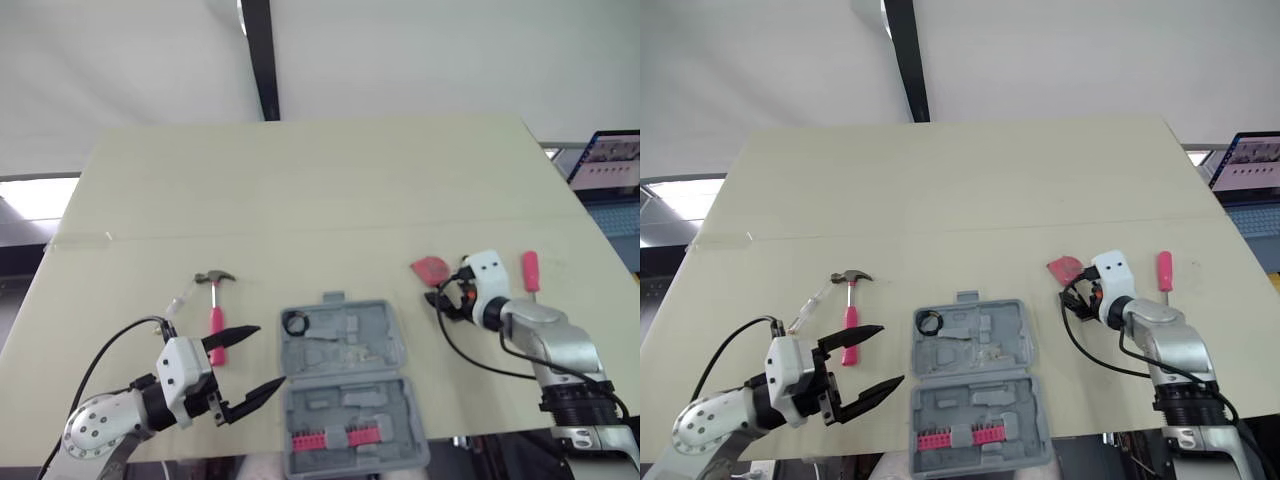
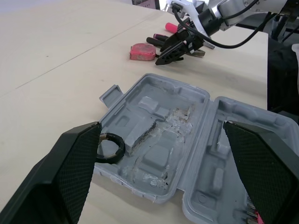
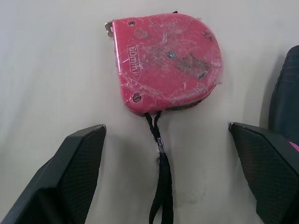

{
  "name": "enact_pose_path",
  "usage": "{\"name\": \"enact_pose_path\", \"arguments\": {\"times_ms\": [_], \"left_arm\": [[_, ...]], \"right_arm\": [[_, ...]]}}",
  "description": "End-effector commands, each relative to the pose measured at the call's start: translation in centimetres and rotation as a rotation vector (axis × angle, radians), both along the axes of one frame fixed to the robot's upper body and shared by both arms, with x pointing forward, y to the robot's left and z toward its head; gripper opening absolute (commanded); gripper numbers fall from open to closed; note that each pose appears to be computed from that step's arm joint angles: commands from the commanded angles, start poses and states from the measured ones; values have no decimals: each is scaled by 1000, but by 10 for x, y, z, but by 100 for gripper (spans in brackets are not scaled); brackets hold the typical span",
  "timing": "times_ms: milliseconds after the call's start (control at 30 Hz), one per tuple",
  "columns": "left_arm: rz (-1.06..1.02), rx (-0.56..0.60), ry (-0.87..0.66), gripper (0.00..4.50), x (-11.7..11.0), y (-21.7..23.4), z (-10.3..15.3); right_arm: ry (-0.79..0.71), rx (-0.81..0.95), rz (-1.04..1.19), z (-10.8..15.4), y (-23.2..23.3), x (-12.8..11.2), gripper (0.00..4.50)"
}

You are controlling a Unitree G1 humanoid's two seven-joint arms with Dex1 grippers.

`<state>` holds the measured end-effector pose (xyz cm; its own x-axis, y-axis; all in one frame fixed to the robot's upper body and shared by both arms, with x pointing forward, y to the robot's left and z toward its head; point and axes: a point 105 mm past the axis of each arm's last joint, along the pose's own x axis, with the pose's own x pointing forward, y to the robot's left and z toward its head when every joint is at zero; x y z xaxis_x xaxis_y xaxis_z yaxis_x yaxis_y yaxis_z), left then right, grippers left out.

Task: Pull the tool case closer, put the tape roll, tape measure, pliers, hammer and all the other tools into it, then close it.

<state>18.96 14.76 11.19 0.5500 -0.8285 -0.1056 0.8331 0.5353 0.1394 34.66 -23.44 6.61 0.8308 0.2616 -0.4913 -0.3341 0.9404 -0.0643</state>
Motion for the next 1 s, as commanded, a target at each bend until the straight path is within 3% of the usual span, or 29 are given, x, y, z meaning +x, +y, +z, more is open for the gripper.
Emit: {"name": "enact_pose_path", "arguments": {"times_ms": [33,100,333,600,1000], "left_arm": [[-11,-1,-40,449,-2,-5,8],[-12,-1,-43,450,0,-6,10],[-19,-2,-49,450,2,-9,12],[-38,-3,-46,450,3,-11,9],[-115,-8,-4,450,0,-13,-6]], "right_arm": [[-2,-6,-5,2,-2,1,424],[4,-4,-4,1,-1,0,367],[1,-3,5,1,3,-3,11],[21,16,47,1,9,-16,5],[187,32,90,-1,15,-84,5]]}}
